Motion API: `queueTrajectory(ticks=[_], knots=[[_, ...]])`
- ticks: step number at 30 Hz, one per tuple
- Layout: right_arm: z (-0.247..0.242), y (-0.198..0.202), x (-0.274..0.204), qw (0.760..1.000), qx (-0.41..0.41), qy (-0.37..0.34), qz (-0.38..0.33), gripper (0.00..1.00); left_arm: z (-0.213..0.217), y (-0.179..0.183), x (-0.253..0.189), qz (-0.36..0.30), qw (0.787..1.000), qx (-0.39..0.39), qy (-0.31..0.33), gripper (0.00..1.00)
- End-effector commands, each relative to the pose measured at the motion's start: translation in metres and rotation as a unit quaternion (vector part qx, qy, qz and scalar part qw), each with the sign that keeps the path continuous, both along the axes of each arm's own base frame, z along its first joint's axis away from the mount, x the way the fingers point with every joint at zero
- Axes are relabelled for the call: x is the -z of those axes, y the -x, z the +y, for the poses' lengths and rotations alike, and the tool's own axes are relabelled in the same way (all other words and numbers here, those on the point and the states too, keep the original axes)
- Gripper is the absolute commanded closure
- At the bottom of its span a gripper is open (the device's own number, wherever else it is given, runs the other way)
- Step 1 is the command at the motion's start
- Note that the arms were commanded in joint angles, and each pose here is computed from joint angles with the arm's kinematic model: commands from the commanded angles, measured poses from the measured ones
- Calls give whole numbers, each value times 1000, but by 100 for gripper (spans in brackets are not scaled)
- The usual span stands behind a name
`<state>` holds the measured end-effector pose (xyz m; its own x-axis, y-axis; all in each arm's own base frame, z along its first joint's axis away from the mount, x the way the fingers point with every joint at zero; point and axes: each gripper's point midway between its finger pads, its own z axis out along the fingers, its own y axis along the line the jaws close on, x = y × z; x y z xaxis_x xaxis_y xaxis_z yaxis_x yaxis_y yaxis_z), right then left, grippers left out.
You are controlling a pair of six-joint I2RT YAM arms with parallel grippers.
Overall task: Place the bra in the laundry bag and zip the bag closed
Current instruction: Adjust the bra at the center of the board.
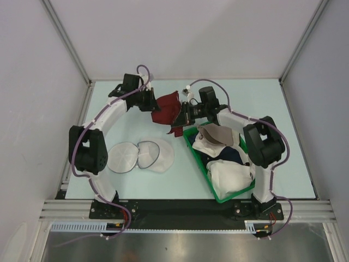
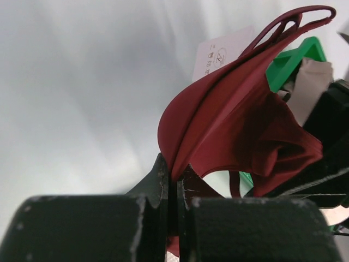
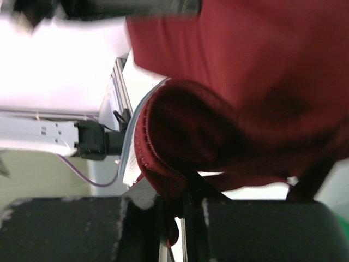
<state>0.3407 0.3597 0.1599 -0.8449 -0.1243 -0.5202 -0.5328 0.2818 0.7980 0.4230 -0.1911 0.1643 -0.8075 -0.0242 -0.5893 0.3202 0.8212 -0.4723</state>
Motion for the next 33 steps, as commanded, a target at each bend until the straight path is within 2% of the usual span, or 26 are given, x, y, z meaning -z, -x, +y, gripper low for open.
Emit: queueTrajectory(ticks=[1,3,9,10,14,16,21,25,26,33], knots=[[16,-17,-9,998,-1,-27,61,93,-15,-5,12,-2,1000,-3,6,100],[19,-26,-6,995,11,-33,93,88,-18,-5,23,16,1000,-6,12,100],[20,-52,10,987,55,-73,134,86,-24,-3,53,53,998,-7,23,100],[21,-55,15,982,64,-76,160,86,-26,-3,56,55,998,-6,27,100],[20,-66,20,975,86,-97,182,85,-27,4,73,78,996,-5,29,100],[20,-75,25,972,104,-96,185,82,-27,8,78,87,996,-4,31,100],[21,-89,46,968,145,-61,196,72,-29,12,86,105,994,-9,39,100],[27,-97,50,969,162,-29,183,65,-37,13,88,114,991,-5,69,100],[29,-103,44,973,163,-24,159,62,-38,14,89,116,991,-5,70,100],[30,-114,60,969,189,44,153,56,-36,15,95,127,990,-12,68,100]])
